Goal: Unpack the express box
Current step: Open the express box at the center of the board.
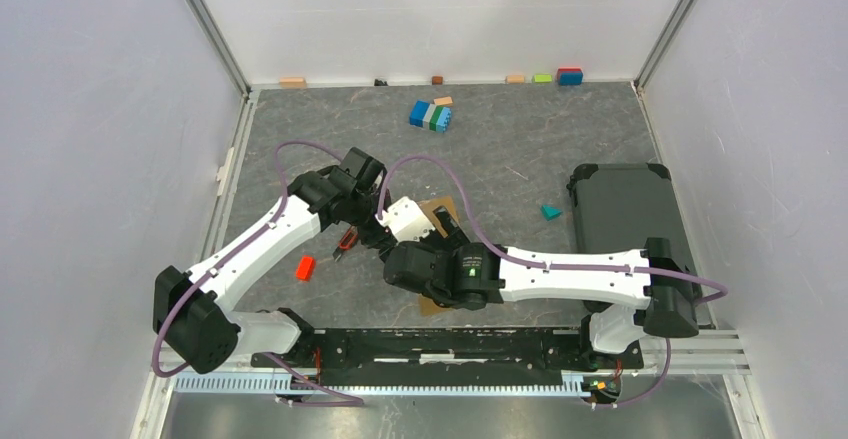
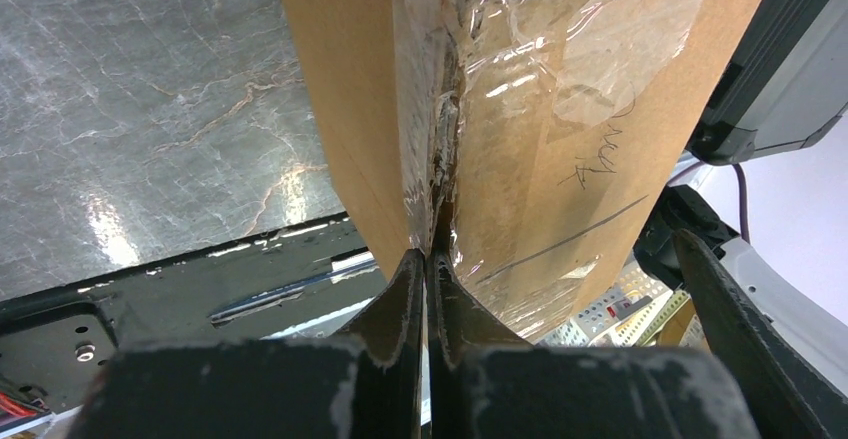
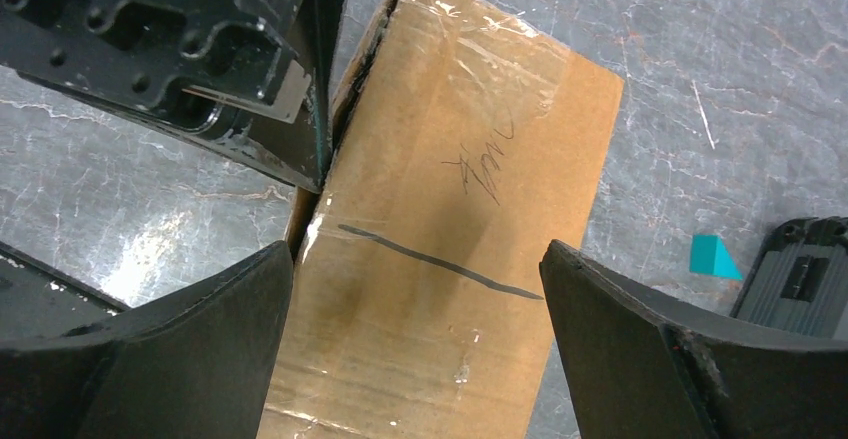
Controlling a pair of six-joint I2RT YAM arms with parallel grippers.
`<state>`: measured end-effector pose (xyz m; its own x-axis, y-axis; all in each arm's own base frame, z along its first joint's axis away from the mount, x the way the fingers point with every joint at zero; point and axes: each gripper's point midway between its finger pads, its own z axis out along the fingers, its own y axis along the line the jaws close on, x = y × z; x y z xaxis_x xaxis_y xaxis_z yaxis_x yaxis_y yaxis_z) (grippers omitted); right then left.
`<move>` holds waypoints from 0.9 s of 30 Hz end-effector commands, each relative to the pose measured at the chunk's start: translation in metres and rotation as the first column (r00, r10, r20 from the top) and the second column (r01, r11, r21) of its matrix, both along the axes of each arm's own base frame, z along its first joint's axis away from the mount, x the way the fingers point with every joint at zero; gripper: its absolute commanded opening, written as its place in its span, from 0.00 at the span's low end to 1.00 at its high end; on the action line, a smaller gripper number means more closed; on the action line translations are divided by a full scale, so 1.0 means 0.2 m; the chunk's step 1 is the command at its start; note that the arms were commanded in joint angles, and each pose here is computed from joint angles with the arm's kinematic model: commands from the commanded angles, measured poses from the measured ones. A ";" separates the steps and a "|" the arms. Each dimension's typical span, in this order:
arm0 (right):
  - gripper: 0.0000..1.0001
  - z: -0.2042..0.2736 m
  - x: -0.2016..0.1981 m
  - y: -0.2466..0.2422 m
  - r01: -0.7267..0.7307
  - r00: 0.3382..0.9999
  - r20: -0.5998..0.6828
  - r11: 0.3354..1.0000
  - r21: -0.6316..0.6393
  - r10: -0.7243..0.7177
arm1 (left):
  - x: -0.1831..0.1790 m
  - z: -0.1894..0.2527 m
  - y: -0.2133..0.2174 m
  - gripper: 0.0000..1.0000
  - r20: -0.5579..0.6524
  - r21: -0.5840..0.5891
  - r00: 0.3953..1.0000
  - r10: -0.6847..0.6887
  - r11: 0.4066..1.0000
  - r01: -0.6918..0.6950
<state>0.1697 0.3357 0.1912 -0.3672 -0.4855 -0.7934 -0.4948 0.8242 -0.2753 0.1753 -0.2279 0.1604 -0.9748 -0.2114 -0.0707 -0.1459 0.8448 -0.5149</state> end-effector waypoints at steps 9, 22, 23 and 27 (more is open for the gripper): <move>0.98 -0.08 0.02 -0.01 0.040 0.998 -0.053 0.999 0.018 -0.039 | -0.03 0.04 -0.04 0.02 -0.008 -0.067 1.000 0.001 0.998 -0.001; 0.98 -0.16 -0.06 0.03 -0.038 0.995 -0.092 0.998 -0.042 0.034 | -0.02 0.01 -0.05 0.02 -0.028 -0.052 1.000 0.005 0.999 -0.006; 0.98 -0.16 -0.06 0.03 -0.039 0.996 -0.087 0.998 -0.055 0.034 | -0.02 0.00 -0.05 0.02 -0.031 -0.049 1.000 0.004 0.999 -0.006; 0.98 -0.13 -0.11 0.08 -0.083 0.988 -0.128 0.997 0.002 0.082 | -0.02 -0.01 -0.05 0.02 -0.034 -0.039 0.999 -0.003 0.999 0.002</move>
